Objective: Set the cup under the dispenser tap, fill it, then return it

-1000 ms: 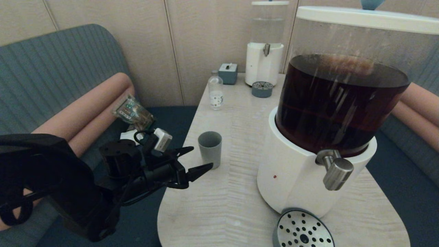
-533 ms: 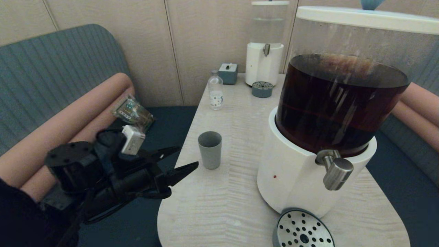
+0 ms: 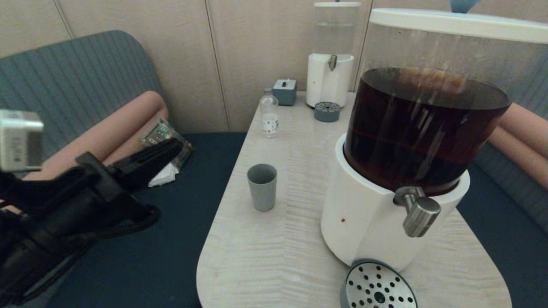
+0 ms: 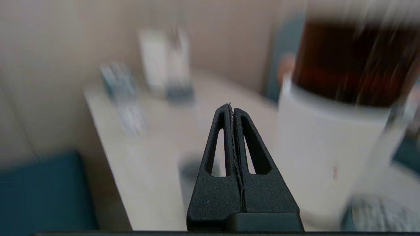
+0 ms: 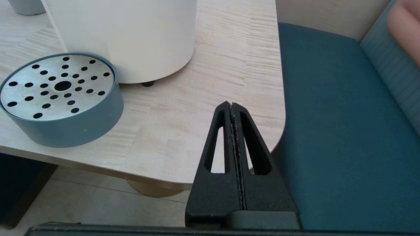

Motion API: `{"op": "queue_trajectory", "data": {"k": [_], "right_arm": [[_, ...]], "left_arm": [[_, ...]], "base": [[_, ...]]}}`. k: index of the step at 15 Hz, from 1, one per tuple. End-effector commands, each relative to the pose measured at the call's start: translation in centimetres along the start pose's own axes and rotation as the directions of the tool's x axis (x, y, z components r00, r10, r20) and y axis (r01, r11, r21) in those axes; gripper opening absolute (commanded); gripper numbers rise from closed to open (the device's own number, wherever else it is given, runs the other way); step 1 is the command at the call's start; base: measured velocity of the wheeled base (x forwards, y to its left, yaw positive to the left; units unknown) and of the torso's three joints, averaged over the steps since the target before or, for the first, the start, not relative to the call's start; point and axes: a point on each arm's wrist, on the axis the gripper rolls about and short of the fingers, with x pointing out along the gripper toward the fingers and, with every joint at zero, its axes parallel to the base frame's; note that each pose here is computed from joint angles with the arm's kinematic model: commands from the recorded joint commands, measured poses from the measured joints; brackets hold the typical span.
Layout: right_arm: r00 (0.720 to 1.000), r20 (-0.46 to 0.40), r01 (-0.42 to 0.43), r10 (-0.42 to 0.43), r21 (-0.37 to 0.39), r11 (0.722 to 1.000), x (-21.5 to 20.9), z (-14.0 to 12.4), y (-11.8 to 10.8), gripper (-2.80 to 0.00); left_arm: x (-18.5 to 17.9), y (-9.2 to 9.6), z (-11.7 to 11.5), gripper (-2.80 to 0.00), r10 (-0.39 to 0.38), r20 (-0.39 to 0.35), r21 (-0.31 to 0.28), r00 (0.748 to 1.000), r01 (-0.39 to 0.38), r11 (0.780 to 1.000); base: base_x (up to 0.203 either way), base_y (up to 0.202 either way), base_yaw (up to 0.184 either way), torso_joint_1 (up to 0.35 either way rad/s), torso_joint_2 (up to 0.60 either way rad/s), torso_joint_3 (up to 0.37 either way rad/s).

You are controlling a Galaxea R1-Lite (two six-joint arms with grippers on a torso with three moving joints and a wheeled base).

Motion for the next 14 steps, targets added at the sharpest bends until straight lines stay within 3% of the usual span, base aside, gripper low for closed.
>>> {"op": "queue_trajectory", "data": {"k": [1, 5, 8, 11, 14], "right_arm": [[1.0, -0.001, -0.001, 0.001, -0.001, 1.0, 0.0, -0.3, 0.0, -2.8], [1.0, -0.001, -0.001, 0.001, -0.001, 1.0, 0.0, -0.3, 0.0, -2.8], [1.0, -0.001, -0.001, 0.001, -0.001, 1.0, 0.0, -0.3, 0.0, -2.8], [1.0, -0.001, -0.001, 0.001, -0.001, 1.0, 0.0, -0.3, 0.0, -2.8], [1.0, -0.001, -0.002, 0.002, -0.001, 1.0, 0.0, -0.3, 0.0, -2.8]], "left_arm": [[-2.4, -1.1, 4.3, -2.8, 0.005, 0.171, 0.055, 0.985, -0.015, 0.998], [-8.1, -2.7, 8.8, -2.8, 0.072, 0.334, 0.106, 0.94, -0.113, 0.988], [-14.1, -5.8, 10.3, -2.8, 0.105, 0.431, 0.132, 0.896, -0.178, 0.975], [-18.6, -8.7, 9.1, -2.8, 0.128, 0.472, 0.155, 0.872, -0.225, 0.962], [-20.4, -9.2, 4.9, -2.8, 0.204, 0.385, 0.14, 0.9, -0.275, 0.951]], "base": [[0.0, 0.0, 0.0, 0.0, 0.0, 0.0], [0.0, 0.0, 0.0, 0.0, 0.0, 0.0], [0.0, 0.0, 0.0, 0.0, 0.0, 0.0], [0.0, 0.0, 0.0, 0.0, 0.0, 0.0], [0.0, 0.0, 0.0, 0.0, 0.0, 0.0]]}}
